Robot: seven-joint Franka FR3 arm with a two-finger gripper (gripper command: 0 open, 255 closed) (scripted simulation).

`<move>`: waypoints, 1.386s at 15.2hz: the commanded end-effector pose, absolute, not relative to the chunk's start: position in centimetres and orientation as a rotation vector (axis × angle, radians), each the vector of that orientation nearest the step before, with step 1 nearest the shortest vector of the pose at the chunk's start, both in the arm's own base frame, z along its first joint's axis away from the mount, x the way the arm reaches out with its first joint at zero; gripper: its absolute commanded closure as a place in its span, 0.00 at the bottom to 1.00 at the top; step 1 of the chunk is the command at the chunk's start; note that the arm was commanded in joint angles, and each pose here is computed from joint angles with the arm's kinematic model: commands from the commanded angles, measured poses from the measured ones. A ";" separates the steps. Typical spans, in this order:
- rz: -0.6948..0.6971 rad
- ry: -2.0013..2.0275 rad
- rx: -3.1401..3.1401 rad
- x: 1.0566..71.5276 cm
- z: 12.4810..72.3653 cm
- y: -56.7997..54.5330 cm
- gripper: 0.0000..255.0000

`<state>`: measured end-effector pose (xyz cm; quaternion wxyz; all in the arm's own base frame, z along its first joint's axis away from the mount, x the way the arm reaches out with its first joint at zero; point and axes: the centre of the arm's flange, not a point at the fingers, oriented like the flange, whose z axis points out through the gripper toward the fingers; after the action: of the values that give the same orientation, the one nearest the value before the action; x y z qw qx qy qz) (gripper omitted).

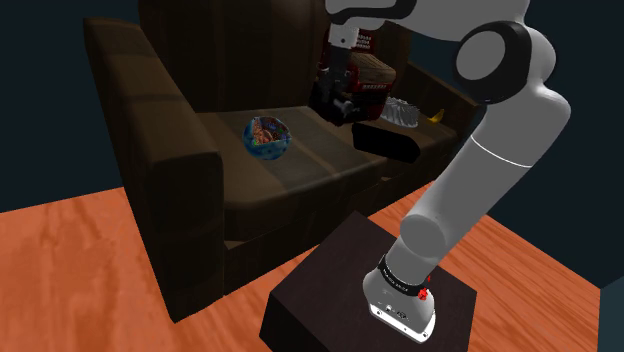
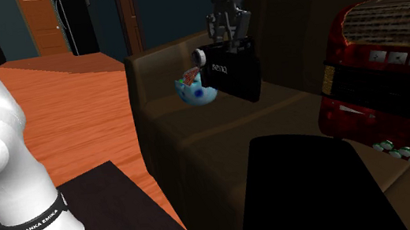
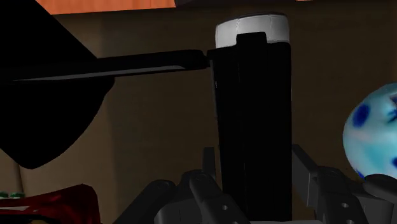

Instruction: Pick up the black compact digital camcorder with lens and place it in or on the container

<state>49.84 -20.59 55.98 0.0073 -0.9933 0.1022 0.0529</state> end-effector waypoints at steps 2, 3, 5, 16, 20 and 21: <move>0.164 0.317 -3.107 47.7 56.3 -23.8 1.00; 0.164 0.317 -3.107 47.0 56.4 -24.8 1.00; 0.164 0.317 -3.107 45.4 56.6 -27.0 1.00; 0.164 0.317 -3.107 37.0 57.7 -38.7 1.00; 0.164 0.317 -3.107 34.7 57.4 -41.8 1.00; 0.164 0.317 -3.107 34.7 56.9 -41.8 1.00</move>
<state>34.93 -41.59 57.15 0.0076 -0.9934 0.1019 0.0528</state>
